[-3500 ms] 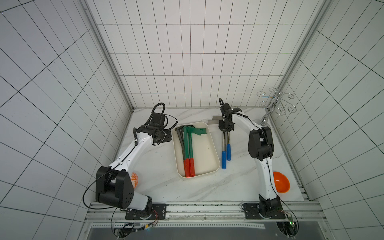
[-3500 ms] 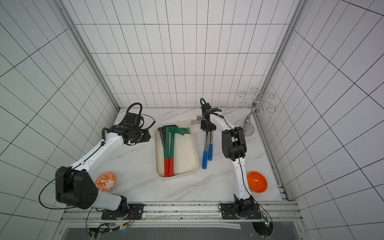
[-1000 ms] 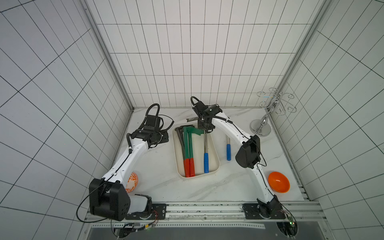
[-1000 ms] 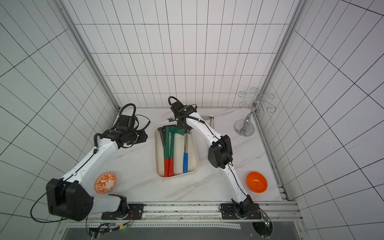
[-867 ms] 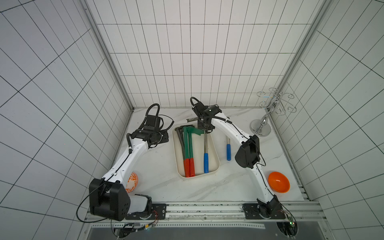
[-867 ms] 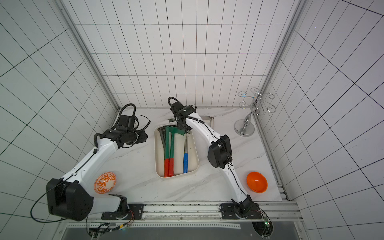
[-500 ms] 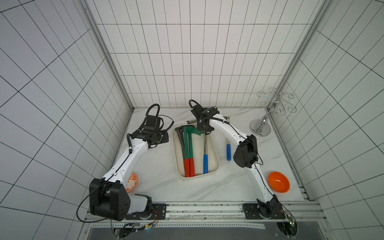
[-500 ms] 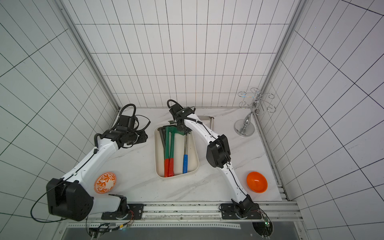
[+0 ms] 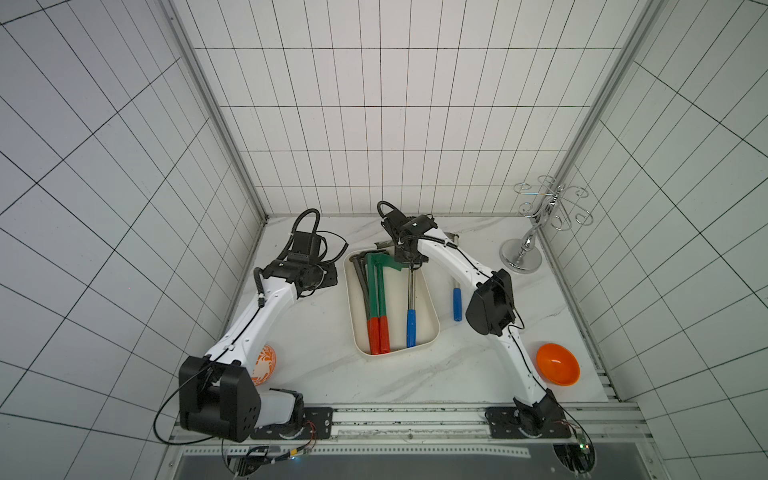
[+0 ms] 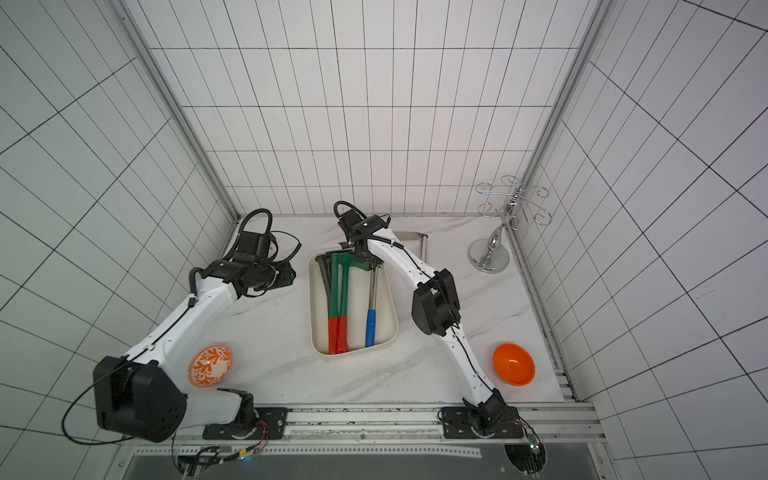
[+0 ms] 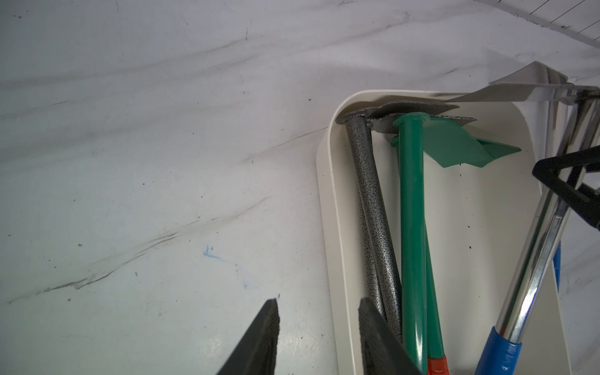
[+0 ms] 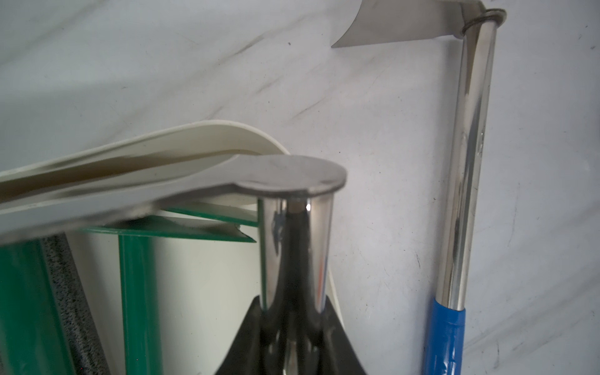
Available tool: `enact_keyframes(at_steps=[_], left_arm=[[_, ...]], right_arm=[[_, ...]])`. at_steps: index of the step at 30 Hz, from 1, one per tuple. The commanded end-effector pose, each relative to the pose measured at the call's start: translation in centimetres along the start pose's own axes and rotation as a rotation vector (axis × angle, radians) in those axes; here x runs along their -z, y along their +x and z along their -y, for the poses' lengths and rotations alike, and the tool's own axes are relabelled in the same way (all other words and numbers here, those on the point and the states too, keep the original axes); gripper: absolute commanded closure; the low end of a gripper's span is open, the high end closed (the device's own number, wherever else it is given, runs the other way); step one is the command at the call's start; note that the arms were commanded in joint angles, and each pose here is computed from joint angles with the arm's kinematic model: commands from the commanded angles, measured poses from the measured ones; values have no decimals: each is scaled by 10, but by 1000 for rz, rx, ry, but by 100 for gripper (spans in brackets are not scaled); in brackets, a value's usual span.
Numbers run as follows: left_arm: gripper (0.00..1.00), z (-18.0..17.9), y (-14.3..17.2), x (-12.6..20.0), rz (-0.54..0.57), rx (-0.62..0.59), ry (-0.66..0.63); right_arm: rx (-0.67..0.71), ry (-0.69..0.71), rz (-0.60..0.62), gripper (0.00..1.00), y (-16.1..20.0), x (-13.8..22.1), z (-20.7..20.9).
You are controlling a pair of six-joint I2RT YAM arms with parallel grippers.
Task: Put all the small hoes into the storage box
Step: Place the hoe in the storage box.
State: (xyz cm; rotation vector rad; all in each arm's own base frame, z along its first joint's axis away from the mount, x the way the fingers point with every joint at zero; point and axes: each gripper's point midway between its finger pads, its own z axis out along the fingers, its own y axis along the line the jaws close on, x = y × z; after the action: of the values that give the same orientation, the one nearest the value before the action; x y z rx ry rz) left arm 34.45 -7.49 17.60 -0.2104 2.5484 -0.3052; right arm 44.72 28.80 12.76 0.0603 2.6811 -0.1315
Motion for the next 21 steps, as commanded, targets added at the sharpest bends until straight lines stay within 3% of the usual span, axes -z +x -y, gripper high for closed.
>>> enact_keyframes(at_steps=[1,14,21], left_arm=[[57,-1,-3,1,20,1,4],[57,-3,1,-9,7,10,8],[56,3,2,-29,-9,22,45]], right_arm=[[-29,-12,53,100,-15,21,-5],[-2,6,57,100,-7,13,-15],[25,35,42,100,3,-1,-20]])
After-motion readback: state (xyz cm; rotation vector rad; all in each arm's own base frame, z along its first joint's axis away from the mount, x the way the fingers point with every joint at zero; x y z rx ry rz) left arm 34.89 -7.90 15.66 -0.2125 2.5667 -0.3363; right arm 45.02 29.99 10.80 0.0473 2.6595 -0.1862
